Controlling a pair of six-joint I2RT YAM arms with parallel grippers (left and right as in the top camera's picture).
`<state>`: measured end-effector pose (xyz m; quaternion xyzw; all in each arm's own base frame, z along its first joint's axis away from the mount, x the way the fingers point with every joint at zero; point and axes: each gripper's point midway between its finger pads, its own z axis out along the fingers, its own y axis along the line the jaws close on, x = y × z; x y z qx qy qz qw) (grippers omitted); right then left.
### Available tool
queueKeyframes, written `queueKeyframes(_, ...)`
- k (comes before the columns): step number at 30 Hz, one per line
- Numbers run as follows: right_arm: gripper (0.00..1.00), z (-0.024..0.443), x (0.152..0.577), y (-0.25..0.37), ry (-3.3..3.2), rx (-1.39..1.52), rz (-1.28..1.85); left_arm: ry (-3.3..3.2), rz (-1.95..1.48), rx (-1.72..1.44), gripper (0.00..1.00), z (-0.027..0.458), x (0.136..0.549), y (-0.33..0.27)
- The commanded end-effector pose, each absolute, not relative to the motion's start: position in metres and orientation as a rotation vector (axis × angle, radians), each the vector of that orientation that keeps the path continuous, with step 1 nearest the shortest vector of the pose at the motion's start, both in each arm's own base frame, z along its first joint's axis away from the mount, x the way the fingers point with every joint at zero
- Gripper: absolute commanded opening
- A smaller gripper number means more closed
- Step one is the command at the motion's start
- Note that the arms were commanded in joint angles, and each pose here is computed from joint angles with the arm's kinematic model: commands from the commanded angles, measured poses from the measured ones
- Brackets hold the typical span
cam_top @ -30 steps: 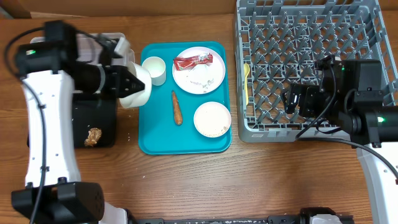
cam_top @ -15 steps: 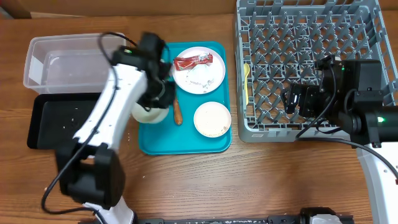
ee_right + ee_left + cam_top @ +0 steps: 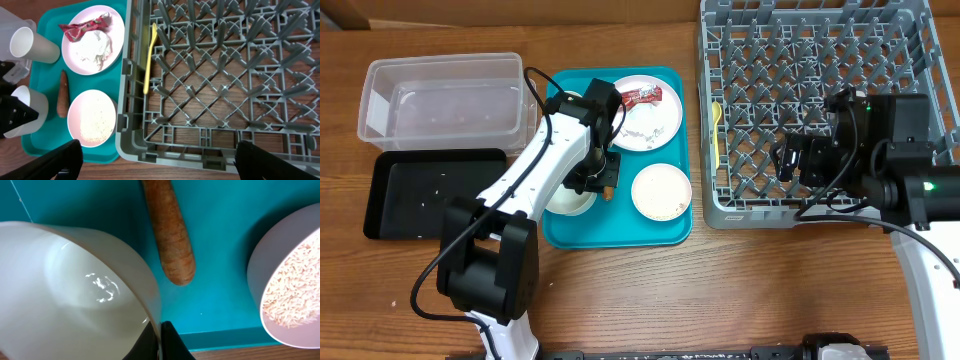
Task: Sort waste into correct bins and load items into the dishwasher
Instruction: 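Return the emptied bowl to the teal tray with the left gripper, then reach the left gripper to the rice bowl and grasp its rim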
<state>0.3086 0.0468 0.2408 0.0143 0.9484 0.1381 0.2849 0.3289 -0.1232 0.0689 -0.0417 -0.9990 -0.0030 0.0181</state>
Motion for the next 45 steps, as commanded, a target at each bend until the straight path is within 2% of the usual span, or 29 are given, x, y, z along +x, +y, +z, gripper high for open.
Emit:
queueKeyframes(1,0.99,0.249,0.314,0.047,2.517,0.026,0.36,-3.089,-0.068,-0.097,0.2,0.063,0.328,-0.117)
queueKeyframes(2,0.98,0.249,0.314,0.047,2.52,0.027,0.361,-3.089,-0.068,-0.097,0.28,0.063,0.327,-0.117)
queueKeyframes(3,0.98,0.248,0.314,0.047,2.52,0.027,0.361,-3.089,-0.067,-0.097,0.4,0.063,0.328,-0.117)
queueKeyframes(5,0.98,0.249,0.314,0.047,2.519,0.027,0.36,-3.089,-0.064,-0.097,0.49,0.063,0.328,-0.117)
queueKeyframes(8,0.98,0.249,0.315,0.047,2.514,0.026,0.36,-3.104,-0.026,-0.097,0.52,0.069,0.333,-0.122)
queueKeyframes(14,0.98,0.25,0.316,0.047,2.511,0.026,0.361,-3.215,0.176,-0.248,0.54,0.128,0.364,-0.155)
queueKeyframes(19,0.98,0.25,0.316,0.047,2.511,0.03,0.362,-3.237,0.286,-0.51,0.54,0.153,0.364,-0.193)
queueKeyframes(27,0.99,0.249,0.316,0.047,2.513,0.03,0.362,-3.021,0.188,-1.111,0.46,0.123,0.321,-0.252)
queueKeyframes(30,0.99,0.249,0.315,0.047,2.518,0.031,0.362,-2.978,0.083,-1.172,0.44,0.108,0.315,-0.258)
queueKeyframes(38,0.99,0.247,0.312,0.047,2.531,0.034,0.363,-2.789,0.104,-1.288,0.38,0.067,0.296,-0.272)
queueKeyframes(45,0.99,0.247,0.312,0.047,2.534,0.039,0.365,-2.687,0.151,-1.355,0.38,0.057,0.275,-0.284)
